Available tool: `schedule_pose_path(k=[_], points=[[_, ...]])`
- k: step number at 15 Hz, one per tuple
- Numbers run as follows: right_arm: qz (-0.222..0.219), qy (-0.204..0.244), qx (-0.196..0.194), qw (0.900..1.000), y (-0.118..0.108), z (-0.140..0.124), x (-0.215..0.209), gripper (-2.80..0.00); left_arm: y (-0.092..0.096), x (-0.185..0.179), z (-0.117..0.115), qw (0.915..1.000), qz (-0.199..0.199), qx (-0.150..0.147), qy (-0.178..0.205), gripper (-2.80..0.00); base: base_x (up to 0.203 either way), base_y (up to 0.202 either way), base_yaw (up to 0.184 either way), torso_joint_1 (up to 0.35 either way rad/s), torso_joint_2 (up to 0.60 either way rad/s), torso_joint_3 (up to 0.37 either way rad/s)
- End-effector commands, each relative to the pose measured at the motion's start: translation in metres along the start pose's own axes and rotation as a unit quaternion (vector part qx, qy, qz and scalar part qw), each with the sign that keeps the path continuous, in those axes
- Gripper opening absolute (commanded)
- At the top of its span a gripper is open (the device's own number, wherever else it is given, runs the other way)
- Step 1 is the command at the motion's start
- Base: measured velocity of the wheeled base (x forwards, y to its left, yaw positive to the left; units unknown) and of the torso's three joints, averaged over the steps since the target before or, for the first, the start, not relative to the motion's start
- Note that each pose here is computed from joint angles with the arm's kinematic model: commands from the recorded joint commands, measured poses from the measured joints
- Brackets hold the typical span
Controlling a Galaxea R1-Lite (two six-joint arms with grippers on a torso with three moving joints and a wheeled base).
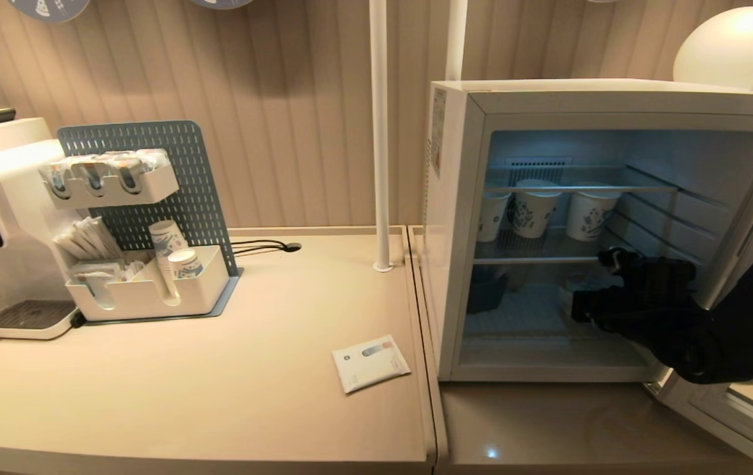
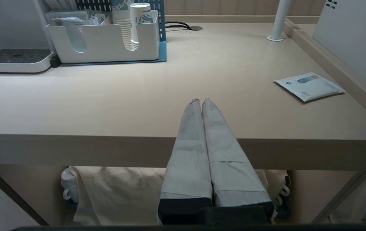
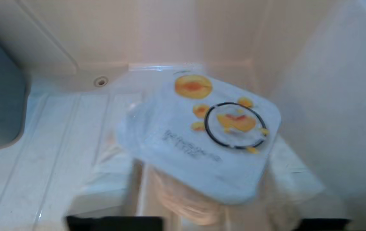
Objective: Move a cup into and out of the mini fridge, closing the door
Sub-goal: Put the yoghurt in the freezer
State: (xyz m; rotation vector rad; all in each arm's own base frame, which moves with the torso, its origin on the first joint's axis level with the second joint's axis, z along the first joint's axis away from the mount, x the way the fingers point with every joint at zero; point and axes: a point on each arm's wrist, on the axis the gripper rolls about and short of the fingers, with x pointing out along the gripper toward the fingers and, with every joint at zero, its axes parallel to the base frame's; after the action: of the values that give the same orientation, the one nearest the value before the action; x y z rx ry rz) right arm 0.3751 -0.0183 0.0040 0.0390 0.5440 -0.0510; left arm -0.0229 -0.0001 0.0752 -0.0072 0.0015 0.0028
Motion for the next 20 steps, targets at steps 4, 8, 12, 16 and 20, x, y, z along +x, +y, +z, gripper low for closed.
schedule_pose_path(k=[4,8,12,16,20], points=[[0.000,0.020,-0.001,1.000,0.000,-0.012,0.004,0.00,0.000,0.000,0.000,1.0000,0.000,0.000,0.001,-2.80,0.000,0.000,0.000,0.000,0.00,0.000],[0.002,0.007,-0.001,1.000,0.000,-0.010,-0.004,0.00,0.000,0.000,0.000,1.0000,0.000,0.000,0.001,-2.80,0.000,0.000,0.000,0.000,0.00,0.000],[0.007,0.001,-0.015,1.000,0.003,-0.005,-0.047,0.00,0.000,0.000,0.000,1.0000,0.000,0.000,0.001,-2.80,0.000,0.000,0.000,0.000,0.00,0.000],[0.012,-0.006,-0.021,1.000,0.004,-0.004,-0.094,0.00,0.000,0.000,0.000,1.0000,0.000,0.000,0.001,-2.80,0.000,0.000,0.000,0.000,0.00,0.000],[0.016,-0.042,-0.024,0.999,0.006,0.008,-0.129,0.00,0.000,0.000,0.000,1.0000,0.000,0.000,0.001,-2.80,0.000,0.000,0.000,0.000,0.00,0.000]])
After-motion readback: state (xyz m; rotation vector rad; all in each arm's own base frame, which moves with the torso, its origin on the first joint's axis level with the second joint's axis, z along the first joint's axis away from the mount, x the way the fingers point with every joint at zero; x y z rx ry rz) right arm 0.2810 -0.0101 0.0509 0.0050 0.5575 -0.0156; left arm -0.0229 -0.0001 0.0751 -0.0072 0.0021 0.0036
